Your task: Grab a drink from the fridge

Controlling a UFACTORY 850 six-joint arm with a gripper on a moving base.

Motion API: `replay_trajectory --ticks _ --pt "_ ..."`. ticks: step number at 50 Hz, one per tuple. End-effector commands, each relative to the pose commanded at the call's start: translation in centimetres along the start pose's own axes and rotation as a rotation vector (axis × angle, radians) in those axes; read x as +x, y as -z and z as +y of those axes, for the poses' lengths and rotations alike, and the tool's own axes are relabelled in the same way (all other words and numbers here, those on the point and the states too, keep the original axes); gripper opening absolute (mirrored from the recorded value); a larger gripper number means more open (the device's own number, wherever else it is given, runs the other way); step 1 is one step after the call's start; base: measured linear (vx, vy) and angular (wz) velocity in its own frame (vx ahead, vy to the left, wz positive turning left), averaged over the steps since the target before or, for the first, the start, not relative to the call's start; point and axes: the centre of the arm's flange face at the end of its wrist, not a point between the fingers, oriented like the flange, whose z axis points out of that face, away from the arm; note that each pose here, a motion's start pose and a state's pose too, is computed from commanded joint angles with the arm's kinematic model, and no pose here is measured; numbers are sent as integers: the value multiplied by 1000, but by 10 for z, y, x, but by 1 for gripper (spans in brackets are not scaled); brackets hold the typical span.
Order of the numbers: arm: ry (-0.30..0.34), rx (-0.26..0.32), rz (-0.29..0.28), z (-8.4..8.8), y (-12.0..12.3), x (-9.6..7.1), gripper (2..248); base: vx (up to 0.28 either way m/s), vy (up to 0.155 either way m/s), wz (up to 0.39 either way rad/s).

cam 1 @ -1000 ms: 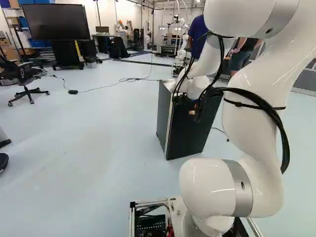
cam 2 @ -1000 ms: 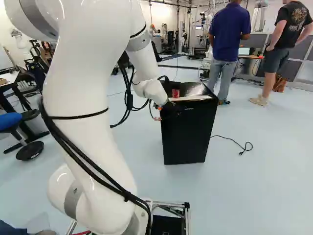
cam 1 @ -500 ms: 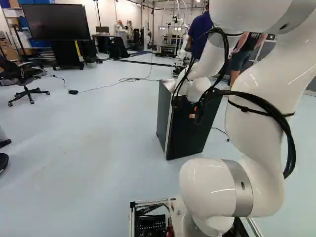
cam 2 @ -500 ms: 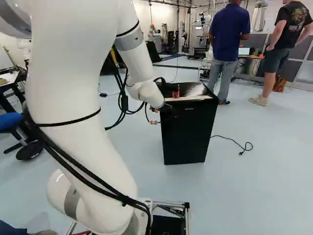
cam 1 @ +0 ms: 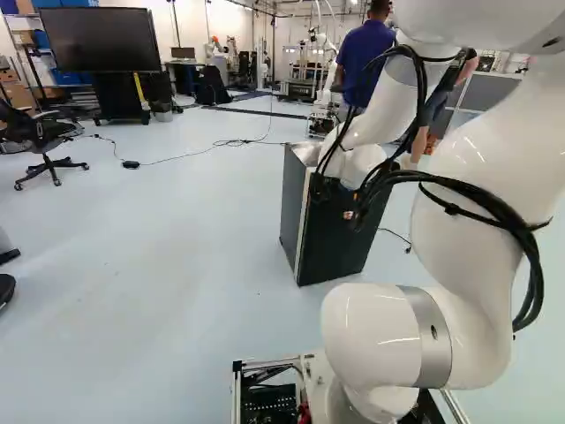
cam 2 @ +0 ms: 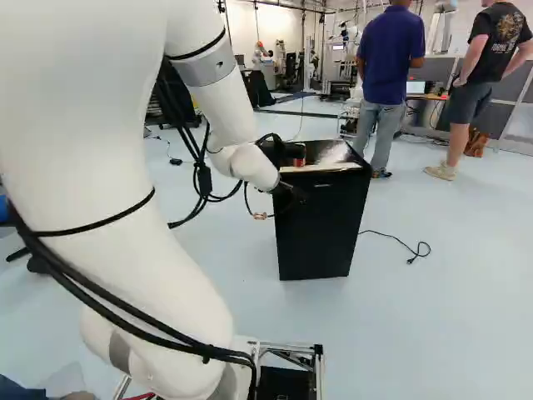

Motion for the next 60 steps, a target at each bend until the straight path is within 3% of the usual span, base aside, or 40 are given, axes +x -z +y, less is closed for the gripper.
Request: replay_trajectory --ticks 40,60 --pt "3 0 404 2 11 30 247 0 0 0" --pt "30 16 553 0 3 34 247 0 0 0"
